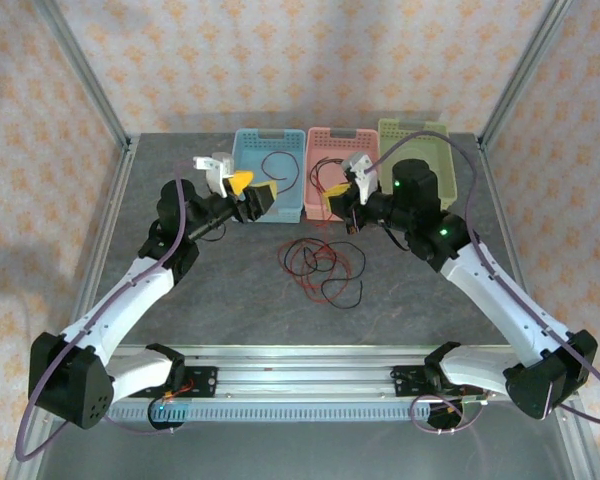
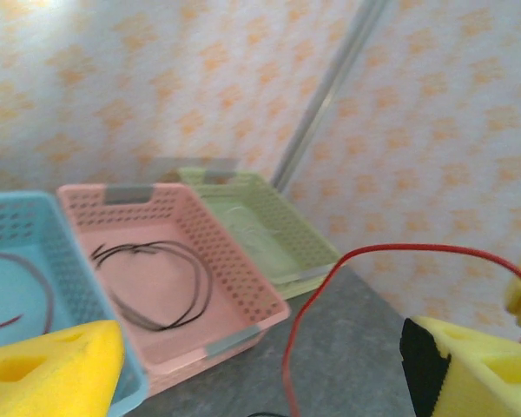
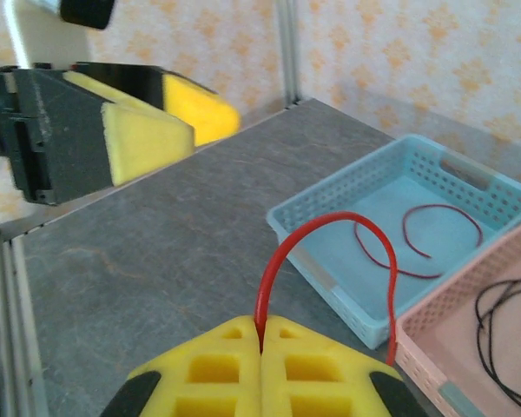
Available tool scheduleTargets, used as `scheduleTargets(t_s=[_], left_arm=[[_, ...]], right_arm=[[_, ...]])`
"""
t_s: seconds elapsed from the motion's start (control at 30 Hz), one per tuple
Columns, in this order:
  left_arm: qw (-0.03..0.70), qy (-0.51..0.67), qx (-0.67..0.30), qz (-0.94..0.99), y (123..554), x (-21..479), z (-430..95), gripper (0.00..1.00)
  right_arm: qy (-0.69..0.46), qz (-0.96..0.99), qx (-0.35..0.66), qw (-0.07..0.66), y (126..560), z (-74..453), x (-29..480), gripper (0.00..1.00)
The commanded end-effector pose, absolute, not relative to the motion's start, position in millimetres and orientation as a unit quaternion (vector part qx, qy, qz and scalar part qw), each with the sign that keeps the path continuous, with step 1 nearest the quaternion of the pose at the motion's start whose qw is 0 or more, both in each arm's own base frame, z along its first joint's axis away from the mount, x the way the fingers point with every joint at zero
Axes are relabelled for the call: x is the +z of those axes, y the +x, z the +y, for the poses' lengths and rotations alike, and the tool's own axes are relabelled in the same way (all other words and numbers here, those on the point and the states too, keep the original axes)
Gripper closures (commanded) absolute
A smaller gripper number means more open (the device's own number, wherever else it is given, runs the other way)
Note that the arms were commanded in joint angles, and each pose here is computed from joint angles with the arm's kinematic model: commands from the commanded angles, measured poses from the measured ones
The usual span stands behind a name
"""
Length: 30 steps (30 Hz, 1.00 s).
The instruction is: Untangle the cables
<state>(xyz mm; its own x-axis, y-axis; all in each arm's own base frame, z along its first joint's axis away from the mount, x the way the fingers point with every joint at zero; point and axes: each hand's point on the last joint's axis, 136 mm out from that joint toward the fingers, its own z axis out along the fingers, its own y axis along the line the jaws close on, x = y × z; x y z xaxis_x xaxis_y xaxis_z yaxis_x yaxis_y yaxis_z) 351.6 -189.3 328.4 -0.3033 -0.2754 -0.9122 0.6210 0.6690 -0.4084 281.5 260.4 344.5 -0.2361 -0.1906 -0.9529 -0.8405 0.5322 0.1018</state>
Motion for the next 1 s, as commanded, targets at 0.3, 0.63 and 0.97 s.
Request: scheduleTargets(t_s=[0.3,0.63,0.97], left_arm=[[0.551,0.225,-0.461,0.658,332,338,-254,0.20],[0.529,0.246,-0.480,0.655,339,332,-283,0.30],[0.527,0.245,-0.491,0.649,338,333,-285,0.82]], right_arm=[[-0.390,0.626,0.393,0.549,250,268,407,1.00],[-0.397,0.605,0.419,0.549,229,265,421,1.00],[-0.390,0.628,0.399,0.543,233,260,407,1.00]])
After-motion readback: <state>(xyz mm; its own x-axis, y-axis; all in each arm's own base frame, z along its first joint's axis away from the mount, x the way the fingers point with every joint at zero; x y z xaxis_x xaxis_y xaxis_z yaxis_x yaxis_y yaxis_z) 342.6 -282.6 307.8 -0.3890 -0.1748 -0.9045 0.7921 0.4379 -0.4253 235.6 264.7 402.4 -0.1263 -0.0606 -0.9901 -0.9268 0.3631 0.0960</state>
